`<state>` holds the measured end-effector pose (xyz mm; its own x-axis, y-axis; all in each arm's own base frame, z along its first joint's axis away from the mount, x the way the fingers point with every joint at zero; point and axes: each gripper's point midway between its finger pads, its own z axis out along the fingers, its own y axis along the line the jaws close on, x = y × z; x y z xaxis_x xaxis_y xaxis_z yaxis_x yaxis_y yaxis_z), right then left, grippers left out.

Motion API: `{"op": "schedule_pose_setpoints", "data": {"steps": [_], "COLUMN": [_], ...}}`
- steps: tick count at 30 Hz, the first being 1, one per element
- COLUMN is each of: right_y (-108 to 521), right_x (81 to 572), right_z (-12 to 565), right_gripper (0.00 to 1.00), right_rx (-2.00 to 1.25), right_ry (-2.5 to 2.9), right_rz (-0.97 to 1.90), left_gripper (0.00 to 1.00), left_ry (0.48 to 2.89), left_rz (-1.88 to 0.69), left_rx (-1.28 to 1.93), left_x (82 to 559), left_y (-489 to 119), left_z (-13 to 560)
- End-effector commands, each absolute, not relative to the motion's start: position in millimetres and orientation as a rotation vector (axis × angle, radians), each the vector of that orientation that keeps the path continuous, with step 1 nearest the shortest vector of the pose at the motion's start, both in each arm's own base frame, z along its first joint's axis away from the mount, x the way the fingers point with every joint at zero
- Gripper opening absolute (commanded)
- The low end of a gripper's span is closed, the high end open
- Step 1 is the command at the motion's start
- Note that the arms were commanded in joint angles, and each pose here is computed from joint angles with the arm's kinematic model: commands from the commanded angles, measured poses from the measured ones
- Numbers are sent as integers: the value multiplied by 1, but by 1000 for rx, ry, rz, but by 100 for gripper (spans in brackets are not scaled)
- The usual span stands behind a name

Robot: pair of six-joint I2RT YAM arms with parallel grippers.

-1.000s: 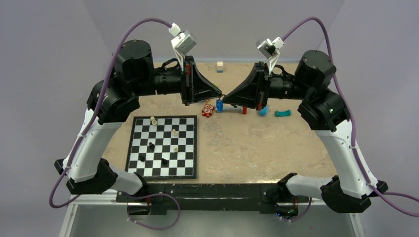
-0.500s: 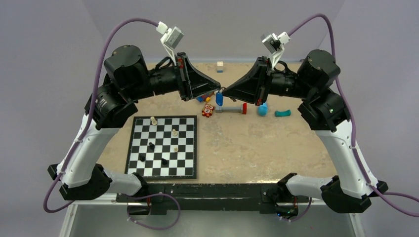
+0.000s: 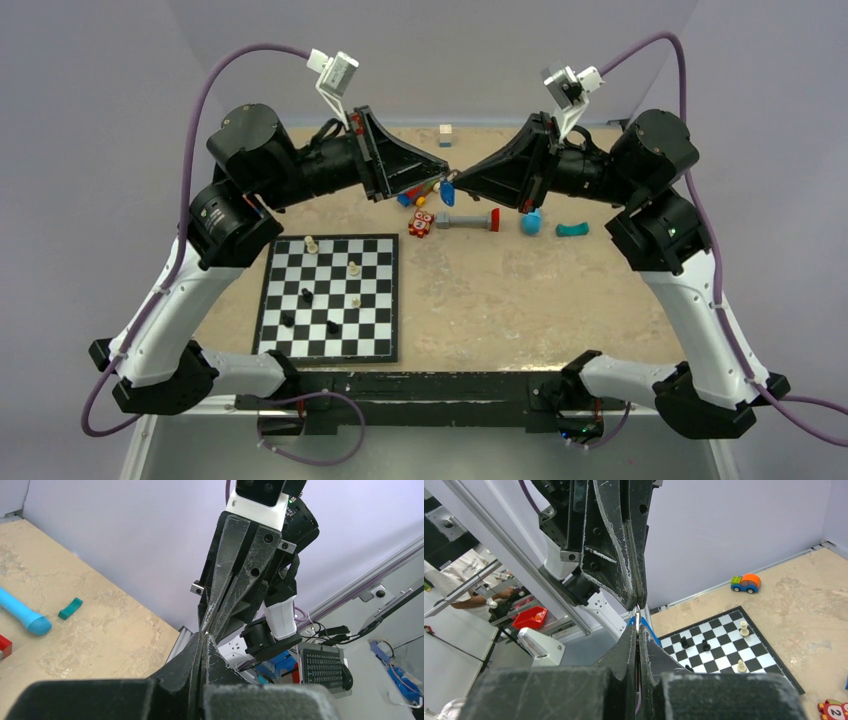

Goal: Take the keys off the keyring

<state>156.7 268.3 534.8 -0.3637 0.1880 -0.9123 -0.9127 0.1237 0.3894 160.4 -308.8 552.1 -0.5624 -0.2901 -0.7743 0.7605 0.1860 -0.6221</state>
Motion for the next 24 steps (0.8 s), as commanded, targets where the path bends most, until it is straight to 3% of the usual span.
{"op": "schedule_pose_setpoints", "data": {"steps": [1,6,8,10,11,24], "right_y": [267,268,269,269,269,269], "right_x": [157,162,163,164,165,178], "right_z": [550,549,547,544,543,506], "right_gripper": [0,0,0,0,0,0], "right_rx": [-741,-725,-720,-718,-717,-595], "right_ry": [1358,1368,1376,1385,1391,1529], "right_rz": [1417,1413,1412,1409,1404,1415], "left_gripper": [0,1,37,84,98,100], "left_ry": [1529,1549,1547,1543,1543,1470], "left_rz": [-1535,-1475,-1450,-1409,-1382,-1108], "left_rx": [470,507,533,541,543,855], "left_x": [155,157,155,154,155,139], "left_y": [-303,-301,-299,-293,-289,-257], "left_z": [567,560,559,559,558,536]}}
